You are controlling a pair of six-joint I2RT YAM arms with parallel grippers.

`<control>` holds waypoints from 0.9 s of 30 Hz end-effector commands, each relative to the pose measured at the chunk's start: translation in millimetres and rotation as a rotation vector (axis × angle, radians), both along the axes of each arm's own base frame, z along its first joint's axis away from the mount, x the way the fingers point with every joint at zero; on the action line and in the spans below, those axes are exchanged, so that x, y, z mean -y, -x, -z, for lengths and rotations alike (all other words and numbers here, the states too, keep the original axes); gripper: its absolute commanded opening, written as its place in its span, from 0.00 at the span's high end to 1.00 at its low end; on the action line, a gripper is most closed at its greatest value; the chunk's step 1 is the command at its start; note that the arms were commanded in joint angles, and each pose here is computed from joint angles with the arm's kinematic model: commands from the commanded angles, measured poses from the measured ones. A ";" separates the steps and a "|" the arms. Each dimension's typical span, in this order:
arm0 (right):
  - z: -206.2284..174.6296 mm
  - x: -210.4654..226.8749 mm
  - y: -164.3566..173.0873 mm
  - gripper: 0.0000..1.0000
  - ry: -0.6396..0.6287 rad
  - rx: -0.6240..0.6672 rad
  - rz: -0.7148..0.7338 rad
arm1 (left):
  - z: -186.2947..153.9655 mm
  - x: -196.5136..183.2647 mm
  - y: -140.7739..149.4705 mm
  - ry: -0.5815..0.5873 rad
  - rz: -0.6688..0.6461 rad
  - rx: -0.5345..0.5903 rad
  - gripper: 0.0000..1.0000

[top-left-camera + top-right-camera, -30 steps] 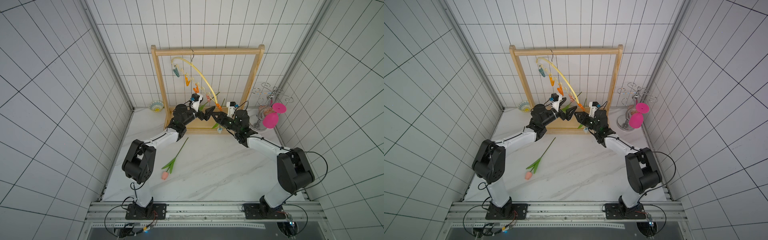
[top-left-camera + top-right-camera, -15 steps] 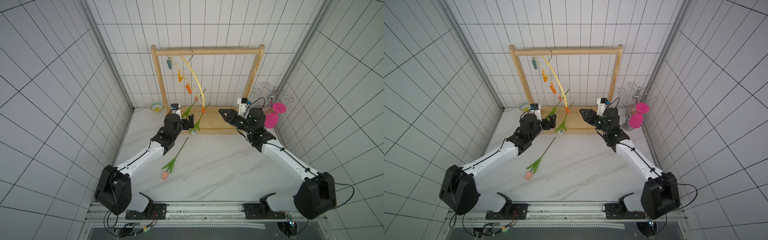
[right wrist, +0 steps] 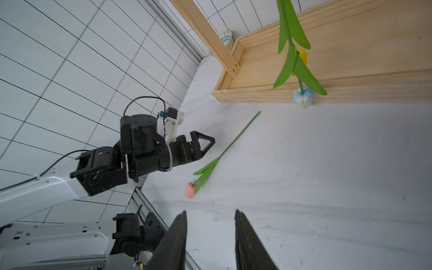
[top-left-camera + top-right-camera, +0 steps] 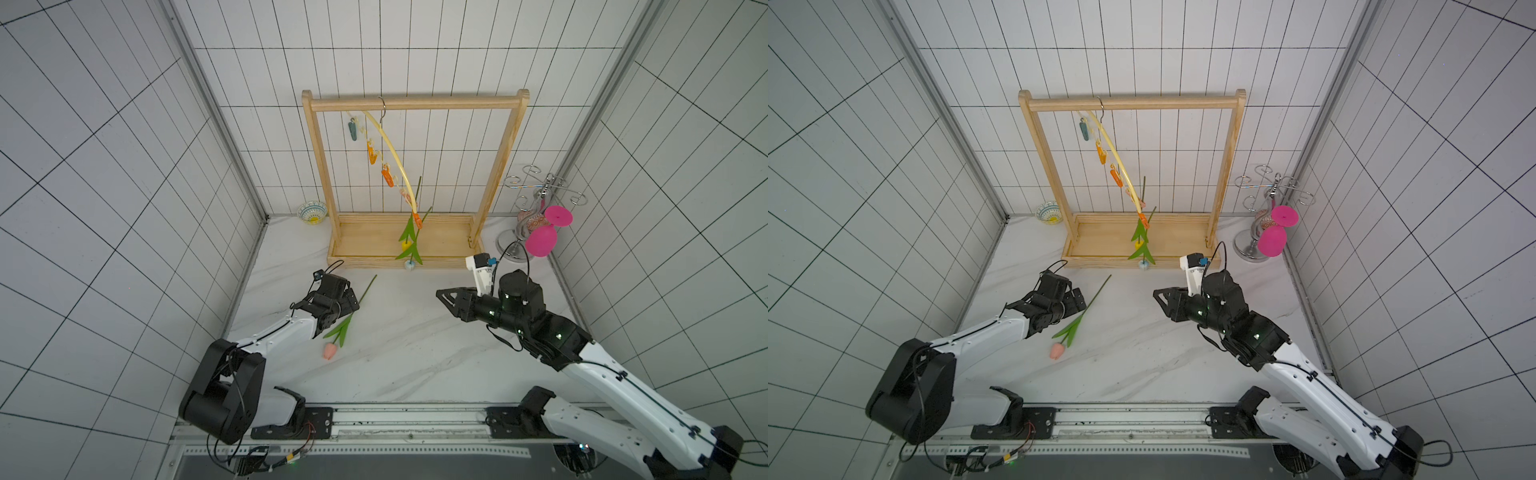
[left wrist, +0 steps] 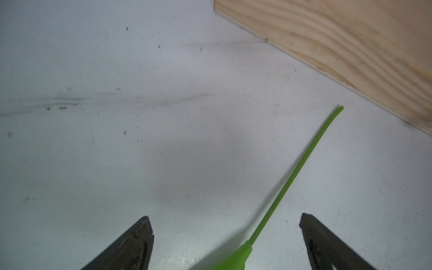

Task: Dry the flowers on a clothes hanger
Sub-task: Adjust the flower at the center of the board.

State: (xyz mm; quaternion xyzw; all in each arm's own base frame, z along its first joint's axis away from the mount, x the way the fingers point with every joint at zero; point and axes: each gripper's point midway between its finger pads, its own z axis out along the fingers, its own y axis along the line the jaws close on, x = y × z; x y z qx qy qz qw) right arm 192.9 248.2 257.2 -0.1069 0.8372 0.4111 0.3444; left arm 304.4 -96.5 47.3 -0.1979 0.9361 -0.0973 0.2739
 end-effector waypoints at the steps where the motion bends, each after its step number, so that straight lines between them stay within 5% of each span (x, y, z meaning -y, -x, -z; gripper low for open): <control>1: 21.2 8.2 4.1 0.64 0.048 -0.034 0.032 | 16.3 18.1 23.1 0.076 0.020 -0.086 0.01; 12: 16.8 -4.9 5.2 0.64 -0.001 -0.028 0.016 | 30.9 103.2 94.9 0.233 0.122 -0.187 0.01; 19: 41.0 -1.9 1.4 0.64 0.098 -0.073 0.061 | -8.5 164.6 97.1 0.475 0.123 -0.121 0.01; 23: 61.5 5.1 -1.3 0.64 0.240 -0.083 0.114 | -56.9 134.7 79.3 0.320 0.112 0.037 0.01; 27: 72.7 -9.1 2.4 0.61 0.345 -0.058 0.119 | -105.5 62.5 55.2 0.071 -0.063 0.263 0.01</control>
